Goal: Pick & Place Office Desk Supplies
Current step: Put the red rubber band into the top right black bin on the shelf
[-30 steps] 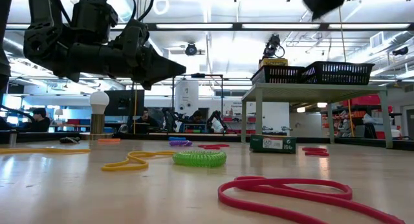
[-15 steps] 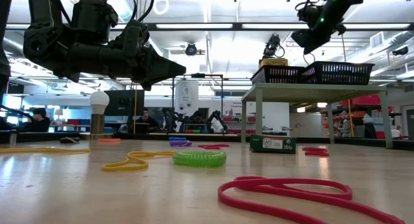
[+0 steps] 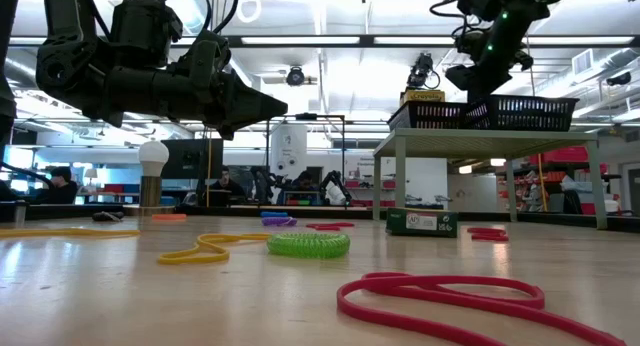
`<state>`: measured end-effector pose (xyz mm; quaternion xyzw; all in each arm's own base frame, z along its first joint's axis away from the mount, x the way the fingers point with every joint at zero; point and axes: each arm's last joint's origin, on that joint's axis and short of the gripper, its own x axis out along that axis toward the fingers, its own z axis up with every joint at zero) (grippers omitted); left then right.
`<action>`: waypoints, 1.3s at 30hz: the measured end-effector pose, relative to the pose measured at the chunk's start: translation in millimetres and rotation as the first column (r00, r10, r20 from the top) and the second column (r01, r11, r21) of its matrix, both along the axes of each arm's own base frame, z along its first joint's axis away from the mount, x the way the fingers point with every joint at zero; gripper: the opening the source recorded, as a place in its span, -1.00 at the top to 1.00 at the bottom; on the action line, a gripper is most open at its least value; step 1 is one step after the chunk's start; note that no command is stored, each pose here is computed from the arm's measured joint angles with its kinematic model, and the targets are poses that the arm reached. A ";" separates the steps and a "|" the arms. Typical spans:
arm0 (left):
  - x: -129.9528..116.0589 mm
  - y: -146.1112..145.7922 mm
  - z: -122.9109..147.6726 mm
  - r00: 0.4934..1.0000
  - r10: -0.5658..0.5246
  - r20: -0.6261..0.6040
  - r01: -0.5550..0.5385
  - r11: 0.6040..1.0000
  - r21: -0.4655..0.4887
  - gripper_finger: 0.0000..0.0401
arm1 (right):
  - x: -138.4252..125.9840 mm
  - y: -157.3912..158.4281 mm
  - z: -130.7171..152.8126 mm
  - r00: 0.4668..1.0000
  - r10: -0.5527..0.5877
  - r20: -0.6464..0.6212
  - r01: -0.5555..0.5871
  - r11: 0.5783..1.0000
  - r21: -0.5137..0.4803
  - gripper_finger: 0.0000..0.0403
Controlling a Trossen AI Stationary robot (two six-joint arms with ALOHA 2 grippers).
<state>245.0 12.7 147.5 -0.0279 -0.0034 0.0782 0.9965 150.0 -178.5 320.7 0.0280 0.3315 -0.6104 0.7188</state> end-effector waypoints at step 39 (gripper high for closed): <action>-0.2 1.2 0.0 0.999 0.038 0.005 -0.038 0.999 -0.032 0.91 | -2.0 -1.2 12.8 0.969 0.062 0.240 -0.103 0.981 0.166 -0.39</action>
